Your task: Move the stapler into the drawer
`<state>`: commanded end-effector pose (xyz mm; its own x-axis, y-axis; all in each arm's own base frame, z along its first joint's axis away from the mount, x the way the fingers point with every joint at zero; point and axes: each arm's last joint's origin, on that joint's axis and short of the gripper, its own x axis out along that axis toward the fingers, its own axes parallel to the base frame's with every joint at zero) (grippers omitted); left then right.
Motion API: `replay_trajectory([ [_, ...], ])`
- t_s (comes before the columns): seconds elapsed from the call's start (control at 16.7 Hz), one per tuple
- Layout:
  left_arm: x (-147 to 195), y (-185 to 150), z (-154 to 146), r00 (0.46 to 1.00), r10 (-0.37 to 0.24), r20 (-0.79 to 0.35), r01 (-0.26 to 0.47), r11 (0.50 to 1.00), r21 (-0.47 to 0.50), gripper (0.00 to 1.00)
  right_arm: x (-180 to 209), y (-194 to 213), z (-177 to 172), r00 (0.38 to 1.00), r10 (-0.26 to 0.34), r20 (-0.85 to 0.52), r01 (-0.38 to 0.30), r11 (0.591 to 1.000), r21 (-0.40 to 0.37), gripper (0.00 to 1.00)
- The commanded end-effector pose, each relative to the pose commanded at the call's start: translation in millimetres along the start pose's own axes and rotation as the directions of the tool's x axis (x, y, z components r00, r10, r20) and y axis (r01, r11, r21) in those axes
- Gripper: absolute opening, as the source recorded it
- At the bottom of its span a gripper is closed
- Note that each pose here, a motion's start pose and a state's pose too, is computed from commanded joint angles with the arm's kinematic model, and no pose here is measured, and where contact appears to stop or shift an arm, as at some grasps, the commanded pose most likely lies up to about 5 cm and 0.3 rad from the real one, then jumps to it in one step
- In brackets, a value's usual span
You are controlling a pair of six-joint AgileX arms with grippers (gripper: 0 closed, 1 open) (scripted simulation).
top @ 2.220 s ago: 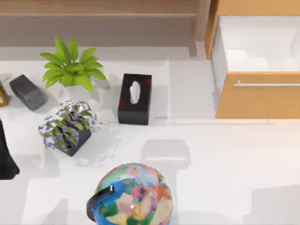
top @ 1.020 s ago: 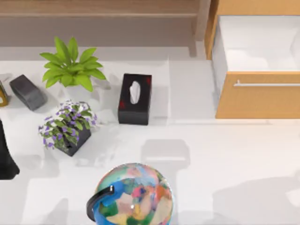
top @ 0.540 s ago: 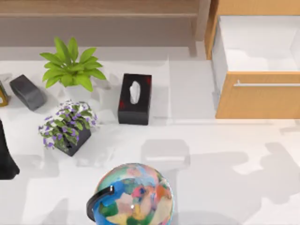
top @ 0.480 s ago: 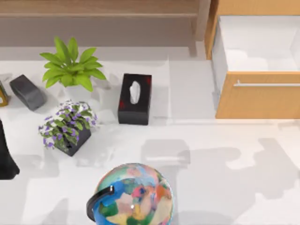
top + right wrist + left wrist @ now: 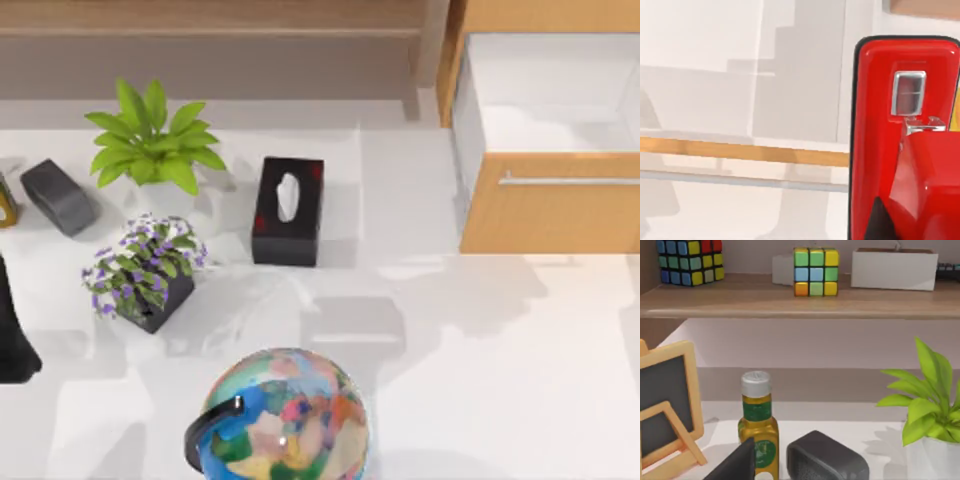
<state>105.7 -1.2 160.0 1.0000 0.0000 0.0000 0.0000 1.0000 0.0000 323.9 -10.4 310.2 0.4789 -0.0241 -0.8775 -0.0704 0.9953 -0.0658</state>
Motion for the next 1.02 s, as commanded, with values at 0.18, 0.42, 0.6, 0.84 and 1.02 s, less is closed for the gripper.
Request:
replay_trajectory([
  [0.18,0,0,0,1.000,0.000,0.000,0.000,1.000,0.000,1.00,9,8,28,1.000,0.015,-0.003,-0.015,1.000,0.012,0.00],
  [0.42,0,0,0,1.000,0.000,0.000,0.000,1.000,0.000,1.00,33,21,59,0.998,0.037,-0.043,-0.036,0.999,0.031,0.00],
  [0.6,0,0,0,1.000,0.000,0.000,0.000,1.000,0.000,1.00,58,34,76,0.994,0.053,-0.099,-0.049,0.998,0.045,0.00],
  [0.84,0,0,0,1.000,0.000,0.000,0.000,1.000,0.000,1.00,99,50,86,0.977,0.068,-0.202,-0.056,0.996,0.063,0.00],
  [1.02,0,0,0,1.000,0.000,0.000,0.000,1.000,0.000,1.00,130,62,87,0.955,0.073,-0.286,-0.054,0.996,0.076,0.00],
])
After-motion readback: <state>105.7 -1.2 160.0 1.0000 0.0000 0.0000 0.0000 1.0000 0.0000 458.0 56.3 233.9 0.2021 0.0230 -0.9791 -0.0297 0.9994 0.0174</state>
